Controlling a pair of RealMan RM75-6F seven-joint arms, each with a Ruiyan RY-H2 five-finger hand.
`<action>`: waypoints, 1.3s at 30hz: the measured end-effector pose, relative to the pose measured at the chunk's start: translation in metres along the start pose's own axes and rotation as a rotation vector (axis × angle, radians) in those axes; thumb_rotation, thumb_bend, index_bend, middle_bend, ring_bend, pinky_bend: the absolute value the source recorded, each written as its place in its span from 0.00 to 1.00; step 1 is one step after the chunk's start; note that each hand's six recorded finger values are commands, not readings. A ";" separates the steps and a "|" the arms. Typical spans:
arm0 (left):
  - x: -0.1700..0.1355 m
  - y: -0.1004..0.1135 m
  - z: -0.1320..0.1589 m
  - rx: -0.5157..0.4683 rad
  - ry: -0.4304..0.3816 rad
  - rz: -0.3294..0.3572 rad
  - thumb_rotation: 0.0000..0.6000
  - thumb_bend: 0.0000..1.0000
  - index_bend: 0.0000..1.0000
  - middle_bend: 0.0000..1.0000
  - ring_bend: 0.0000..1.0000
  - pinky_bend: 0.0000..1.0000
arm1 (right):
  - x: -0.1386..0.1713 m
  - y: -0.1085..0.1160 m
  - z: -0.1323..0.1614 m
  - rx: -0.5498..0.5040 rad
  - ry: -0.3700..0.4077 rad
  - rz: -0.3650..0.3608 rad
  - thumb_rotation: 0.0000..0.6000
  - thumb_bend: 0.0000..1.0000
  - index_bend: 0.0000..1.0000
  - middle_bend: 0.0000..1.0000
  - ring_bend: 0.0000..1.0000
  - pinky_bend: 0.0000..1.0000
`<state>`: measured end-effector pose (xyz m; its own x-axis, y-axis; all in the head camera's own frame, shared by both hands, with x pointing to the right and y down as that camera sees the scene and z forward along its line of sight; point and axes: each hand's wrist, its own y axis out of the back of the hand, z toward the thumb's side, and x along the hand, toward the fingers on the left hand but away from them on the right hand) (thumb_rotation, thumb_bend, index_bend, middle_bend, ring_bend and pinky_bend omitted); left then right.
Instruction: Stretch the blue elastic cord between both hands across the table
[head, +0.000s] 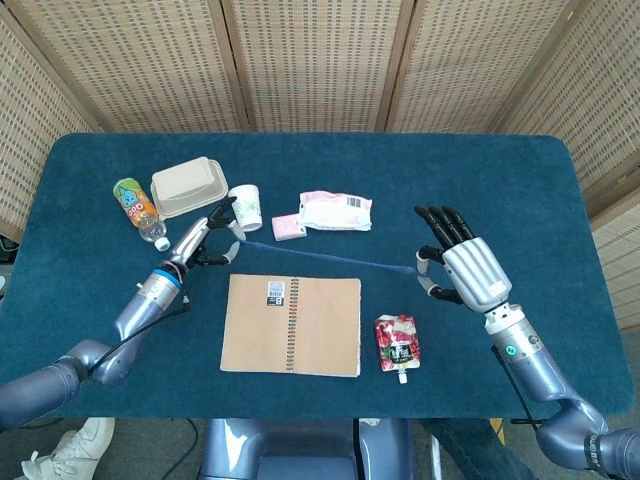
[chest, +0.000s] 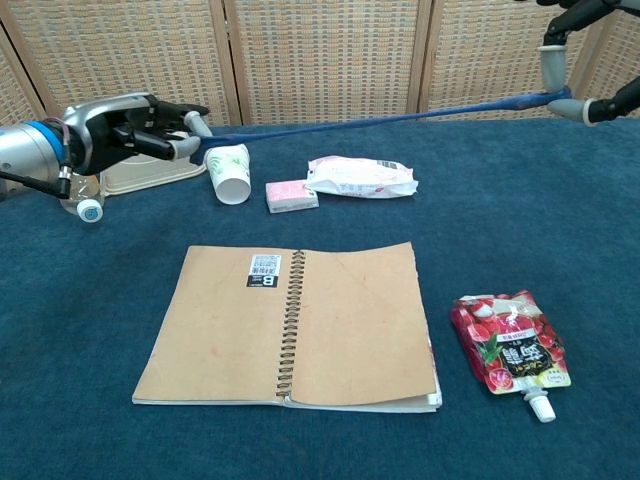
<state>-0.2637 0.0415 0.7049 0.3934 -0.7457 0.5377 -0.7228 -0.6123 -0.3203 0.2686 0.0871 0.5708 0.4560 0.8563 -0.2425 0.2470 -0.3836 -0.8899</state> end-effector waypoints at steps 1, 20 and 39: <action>-0.003 0.009 -0.003 0.016 0.005 0.013 1.00 0.53 0.83 0.00 0.00 0.00 | 0.000 0.001 -0.002 0.003 -0.003 -0.002 1.00 0.86 0.78 0.11 0.00 0.00; -0.065 0.137 -0.060 0.211 0.140 0.221 1.00 0.53 0.84 0.00 0.00 0.00 | 0.023 0.009 -0.066 0.084 -0.119 -0.043 1.00 0.86 0.78 0.11 0.00 0.00; -0.131 0.223 -0.098 0.217 0.257 0.384 1.00 0.53 0.84 0.00 0.00 0.00 | 0.071 0.022 -0.135 0.182 -0.258 -0.077 1.00 0.85 0.78 0.11 0.00 0.00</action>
<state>-0.5322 0.0285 0.6391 -0.0500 -0.8557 0.5151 -0.6426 -0.3673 -0.6725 0.4216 0.0925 0.5857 0.2045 0.9488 -0.2407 0.1047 -0.2657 -0.9584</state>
